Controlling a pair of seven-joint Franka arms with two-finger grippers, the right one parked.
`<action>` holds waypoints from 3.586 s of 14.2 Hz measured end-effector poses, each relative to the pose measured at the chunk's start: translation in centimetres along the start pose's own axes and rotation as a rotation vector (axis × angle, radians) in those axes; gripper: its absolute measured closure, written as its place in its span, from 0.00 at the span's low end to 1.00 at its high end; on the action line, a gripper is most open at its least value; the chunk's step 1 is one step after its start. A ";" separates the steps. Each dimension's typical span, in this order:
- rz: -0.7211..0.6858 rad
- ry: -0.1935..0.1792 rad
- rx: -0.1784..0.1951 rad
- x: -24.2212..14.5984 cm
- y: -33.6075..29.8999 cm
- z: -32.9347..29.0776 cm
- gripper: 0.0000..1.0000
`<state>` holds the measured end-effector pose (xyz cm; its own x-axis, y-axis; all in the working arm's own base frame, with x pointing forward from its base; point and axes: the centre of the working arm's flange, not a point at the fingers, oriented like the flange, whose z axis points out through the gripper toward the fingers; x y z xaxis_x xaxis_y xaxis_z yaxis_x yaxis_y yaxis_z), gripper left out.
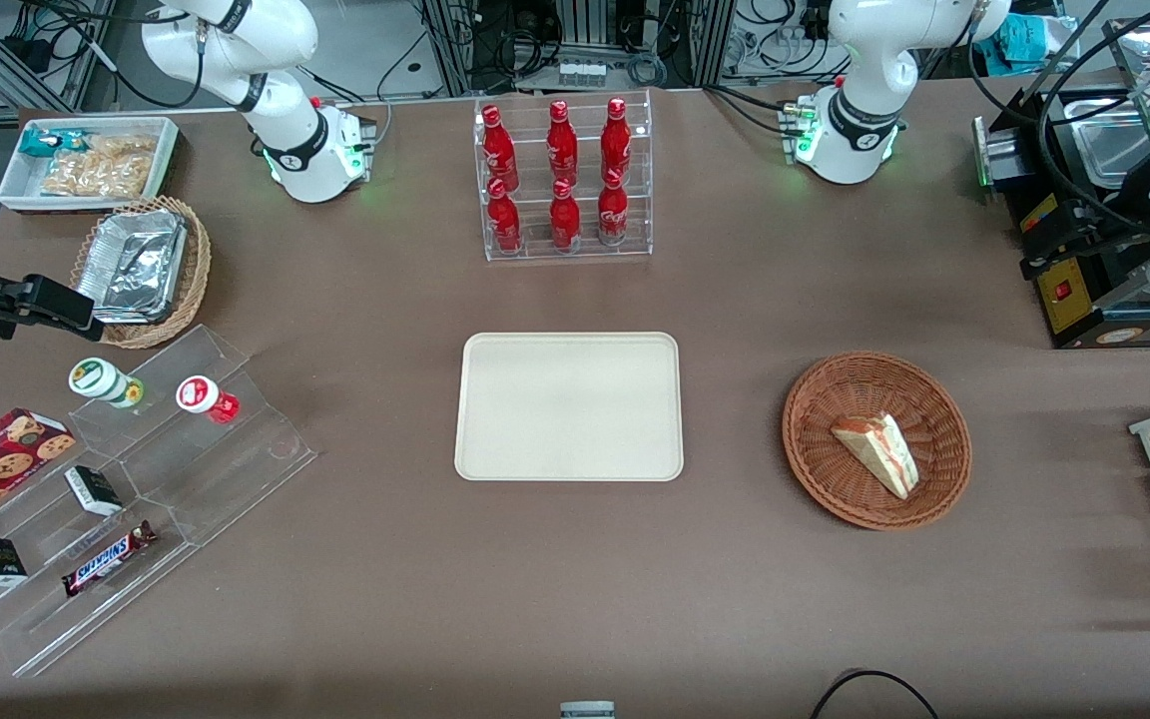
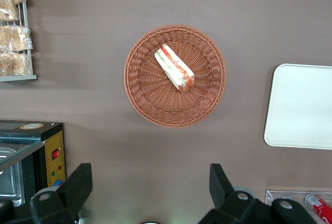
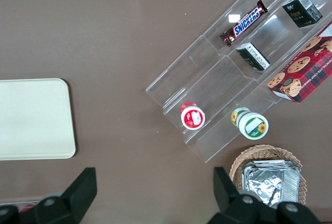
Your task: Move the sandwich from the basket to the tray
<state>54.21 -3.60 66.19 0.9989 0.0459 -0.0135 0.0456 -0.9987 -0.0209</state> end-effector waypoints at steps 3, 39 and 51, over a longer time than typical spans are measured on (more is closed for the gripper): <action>0.000 -0.001 0.000 0.0 0.0 0.0 0.00; -0.750 -0.126 0.026 8.1 4.6 42.5 0.04; -0.631 -0.157 0.059 9.3 12.3 32.3 0.78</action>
<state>63.63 -14.78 33.52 0.7663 0.6300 -0.1260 0.6173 -0.7763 -0.1277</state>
